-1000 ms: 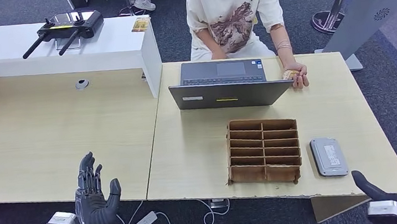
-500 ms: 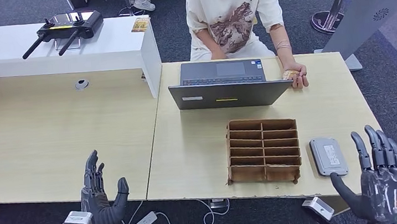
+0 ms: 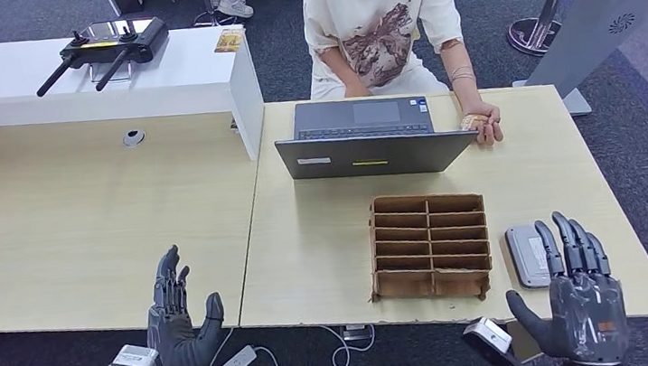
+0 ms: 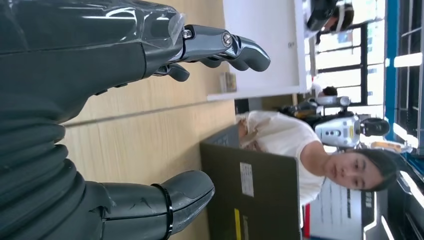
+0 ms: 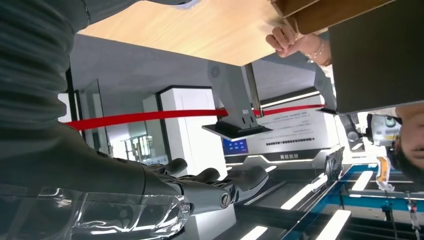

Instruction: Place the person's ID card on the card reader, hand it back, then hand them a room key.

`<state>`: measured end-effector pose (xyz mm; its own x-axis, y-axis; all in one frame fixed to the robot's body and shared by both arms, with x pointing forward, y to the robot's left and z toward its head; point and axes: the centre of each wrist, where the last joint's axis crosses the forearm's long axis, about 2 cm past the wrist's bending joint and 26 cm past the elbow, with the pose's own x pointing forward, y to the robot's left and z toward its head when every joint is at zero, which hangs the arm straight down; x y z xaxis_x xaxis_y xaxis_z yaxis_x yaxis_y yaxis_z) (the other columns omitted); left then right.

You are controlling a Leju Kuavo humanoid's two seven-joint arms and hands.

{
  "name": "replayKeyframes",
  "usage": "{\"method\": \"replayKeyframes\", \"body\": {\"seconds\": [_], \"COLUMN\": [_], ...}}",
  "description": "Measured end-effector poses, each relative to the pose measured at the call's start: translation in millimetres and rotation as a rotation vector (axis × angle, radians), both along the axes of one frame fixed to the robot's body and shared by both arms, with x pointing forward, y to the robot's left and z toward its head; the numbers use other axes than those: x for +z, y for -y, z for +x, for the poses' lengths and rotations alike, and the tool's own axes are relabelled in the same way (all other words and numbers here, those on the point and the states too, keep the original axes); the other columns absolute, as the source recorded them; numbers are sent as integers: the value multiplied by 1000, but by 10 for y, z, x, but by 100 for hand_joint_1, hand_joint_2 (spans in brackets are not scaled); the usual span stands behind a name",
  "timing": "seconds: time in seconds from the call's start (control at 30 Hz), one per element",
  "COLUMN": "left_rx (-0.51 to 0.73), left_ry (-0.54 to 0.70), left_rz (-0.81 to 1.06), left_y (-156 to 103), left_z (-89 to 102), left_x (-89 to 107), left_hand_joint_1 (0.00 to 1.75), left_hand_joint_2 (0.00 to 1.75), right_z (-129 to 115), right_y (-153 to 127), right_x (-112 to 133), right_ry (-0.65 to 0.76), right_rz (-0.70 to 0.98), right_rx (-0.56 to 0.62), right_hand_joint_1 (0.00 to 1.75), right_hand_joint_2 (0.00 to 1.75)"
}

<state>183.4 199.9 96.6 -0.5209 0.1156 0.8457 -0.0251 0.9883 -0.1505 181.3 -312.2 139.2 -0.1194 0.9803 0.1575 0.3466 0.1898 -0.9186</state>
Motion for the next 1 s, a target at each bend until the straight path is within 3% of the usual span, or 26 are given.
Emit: {"method": "replayKeyframes", "body": {"seconds": [0.13, 0.33, 1.0], "left_rx": [-137, -221, -214], "left_ry": [-61, -132, -176], "left_rz": [-124, -149, -94], "left_y": [145, 309, 352], "left_z": [-23, -33, -49], "left_x": [-65, -158, -232], "left_hand_joint_1": [0, 0, 0], "left_hand_joint_2": [175, 175, 175], "right_z": [45, 98, 248], "right_y": [-39, -88, -215], "right_x": [-14, -33, -112], "right_ry": [-21, -36, -148], "right_rz": [27, -25, -62], "right_rx": [24, 27, 72], "right_hand_joint_1": [0, 0, 0], "right_hand_joint_2": [175, 175, 175]}}
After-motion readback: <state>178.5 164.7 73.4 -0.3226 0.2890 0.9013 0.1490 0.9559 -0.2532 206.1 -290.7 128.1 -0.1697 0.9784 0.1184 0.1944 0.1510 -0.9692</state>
